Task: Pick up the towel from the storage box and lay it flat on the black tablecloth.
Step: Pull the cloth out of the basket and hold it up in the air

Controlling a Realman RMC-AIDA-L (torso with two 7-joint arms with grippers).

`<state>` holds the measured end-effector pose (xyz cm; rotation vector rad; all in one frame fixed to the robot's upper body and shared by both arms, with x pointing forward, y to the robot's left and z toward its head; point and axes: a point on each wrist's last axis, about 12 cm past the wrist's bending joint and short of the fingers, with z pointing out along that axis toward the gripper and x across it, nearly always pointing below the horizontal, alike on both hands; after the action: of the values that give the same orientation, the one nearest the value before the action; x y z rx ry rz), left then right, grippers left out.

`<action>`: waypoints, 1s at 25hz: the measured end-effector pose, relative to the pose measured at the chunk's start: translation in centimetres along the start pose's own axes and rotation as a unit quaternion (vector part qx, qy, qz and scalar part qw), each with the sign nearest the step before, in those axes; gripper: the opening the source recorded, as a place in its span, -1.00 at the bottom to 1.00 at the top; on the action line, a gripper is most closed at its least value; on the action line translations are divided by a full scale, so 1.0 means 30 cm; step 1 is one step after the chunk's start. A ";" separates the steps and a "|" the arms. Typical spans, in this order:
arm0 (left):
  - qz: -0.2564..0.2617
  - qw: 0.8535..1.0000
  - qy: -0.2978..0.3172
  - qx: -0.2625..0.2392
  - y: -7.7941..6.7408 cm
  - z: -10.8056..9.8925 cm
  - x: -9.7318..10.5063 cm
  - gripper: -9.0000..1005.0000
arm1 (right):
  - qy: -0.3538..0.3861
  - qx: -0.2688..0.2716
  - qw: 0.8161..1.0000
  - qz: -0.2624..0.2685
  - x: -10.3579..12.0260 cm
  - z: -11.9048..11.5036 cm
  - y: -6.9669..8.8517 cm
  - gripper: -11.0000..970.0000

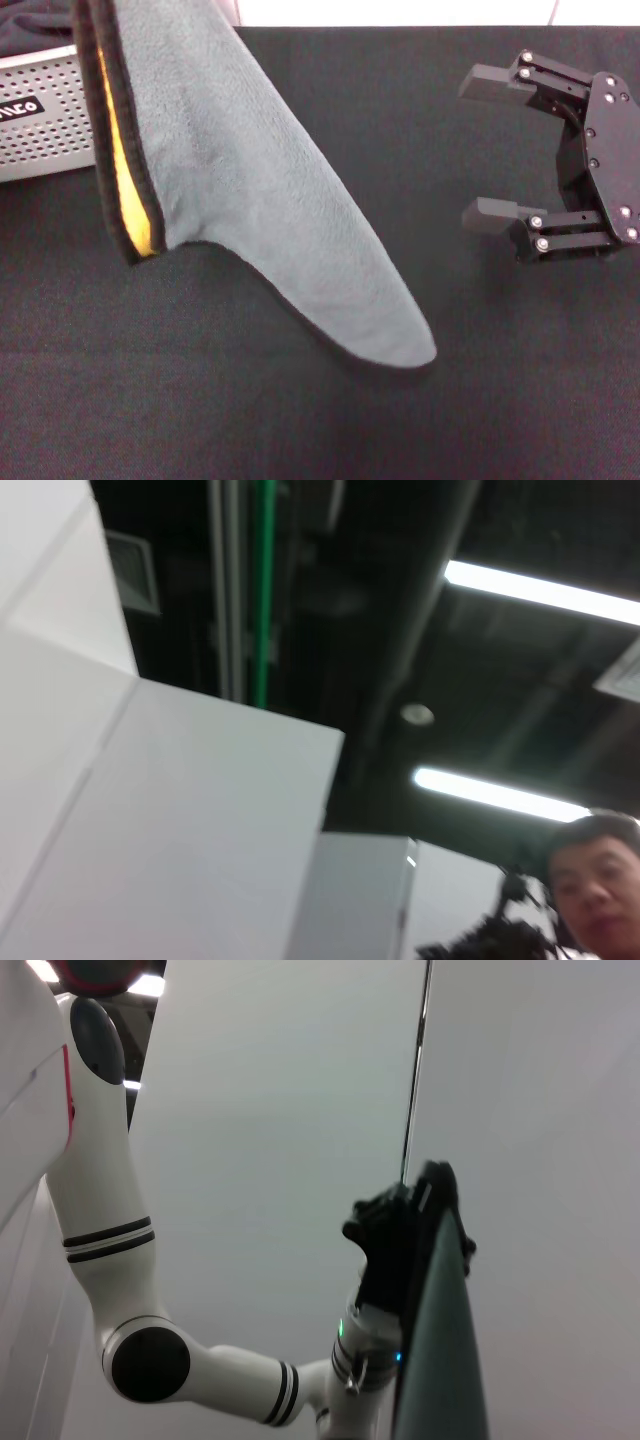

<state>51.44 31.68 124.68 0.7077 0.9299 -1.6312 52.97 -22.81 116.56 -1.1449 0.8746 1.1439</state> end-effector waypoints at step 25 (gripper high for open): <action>0.029 0.965 0.200 0.167 -0.004 0.385 -0.125 -0.96 | 0.059 0.046 0.997 0.002 0.047 -0.007 -0.036 0.79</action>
<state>52.39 23.69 133.80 1.3222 0.9096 -1.6398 54.35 -22.71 115.42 -1.1431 1.0102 1.0363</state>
